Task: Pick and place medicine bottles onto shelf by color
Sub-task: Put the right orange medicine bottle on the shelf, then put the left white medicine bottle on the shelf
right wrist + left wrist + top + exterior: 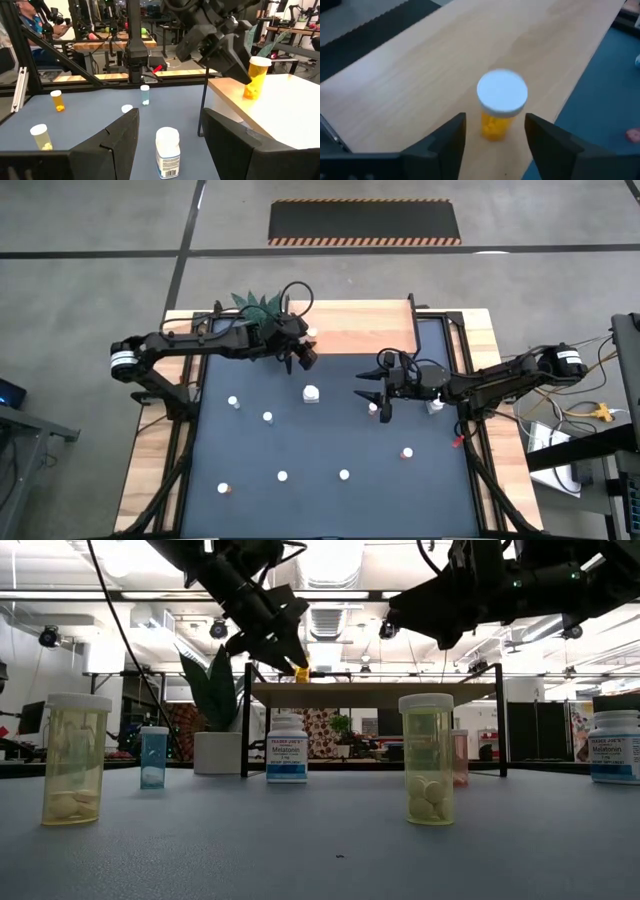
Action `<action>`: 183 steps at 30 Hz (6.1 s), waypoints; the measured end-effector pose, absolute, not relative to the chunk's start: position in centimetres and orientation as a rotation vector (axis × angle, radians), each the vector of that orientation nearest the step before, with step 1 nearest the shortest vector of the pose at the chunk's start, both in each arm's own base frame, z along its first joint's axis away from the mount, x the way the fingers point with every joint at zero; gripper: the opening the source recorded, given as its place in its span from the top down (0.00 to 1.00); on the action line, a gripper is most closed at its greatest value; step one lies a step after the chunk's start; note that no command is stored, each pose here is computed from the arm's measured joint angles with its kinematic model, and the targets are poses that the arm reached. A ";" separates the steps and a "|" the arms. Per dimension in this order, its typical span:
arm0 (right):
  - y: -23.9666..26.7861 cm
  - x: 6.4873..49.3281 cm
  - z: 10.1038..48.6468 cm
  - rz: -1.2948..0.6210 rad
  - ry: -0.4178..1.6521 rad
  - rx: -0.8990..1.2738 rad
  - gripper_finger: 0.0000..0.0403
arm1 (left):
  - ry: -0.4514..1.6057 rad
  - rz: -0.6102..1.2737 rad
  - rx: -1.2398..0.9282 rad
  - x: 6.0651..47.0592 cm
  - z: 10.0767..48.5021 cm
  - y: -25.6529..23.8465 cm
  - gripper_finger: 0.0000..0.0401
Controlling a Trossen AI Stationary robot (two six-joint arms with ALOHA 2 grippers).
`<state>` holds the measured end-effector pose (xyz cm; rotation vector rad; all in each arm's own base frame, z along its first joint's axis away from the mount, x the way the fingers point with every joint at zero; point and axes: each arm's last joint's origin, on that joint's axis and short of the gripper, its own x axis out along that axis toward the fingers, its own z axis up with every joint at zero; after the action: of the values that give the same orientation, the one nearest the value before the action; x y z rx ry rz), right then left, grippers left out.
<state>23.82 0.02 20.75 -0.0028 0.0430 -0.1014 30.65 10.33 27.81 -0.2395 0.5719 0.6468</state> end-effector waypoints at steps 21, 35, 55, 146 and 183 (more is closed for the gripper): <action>-0.5 25.5 23.4 -0.133 0.045 -0.120 0.78 | 0.336 0.410 0.010 25.9 32.3 4.3 0.58; -8.1 34.7 28.4 -0.111 0.272 -0.251 0.98 | 0.060 0.383 0.188 22.1 30.8 3.0 0.73; -17.3 38.4 28.0 0.026 0.291 -0.147 0.98 | 0.013 0.388 0.241 20.1 30.5 2.8 0.74; 4.3 25.6 18.8 0.023 0.377 -0.147 0.59 | 0.351 0.260 0.041 27.2 20.1 -2.0 0.44; 4.2 25.4 18.4 0.004 0.413 -0.100 0.44 | 0.541 0.274 0.064 29.4 15.3 0.4 0.47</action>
<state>25.42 4.20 18.38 -0.0997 0.4130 0.0037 29.40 0.44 15.30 0.0637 0.5415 0.2742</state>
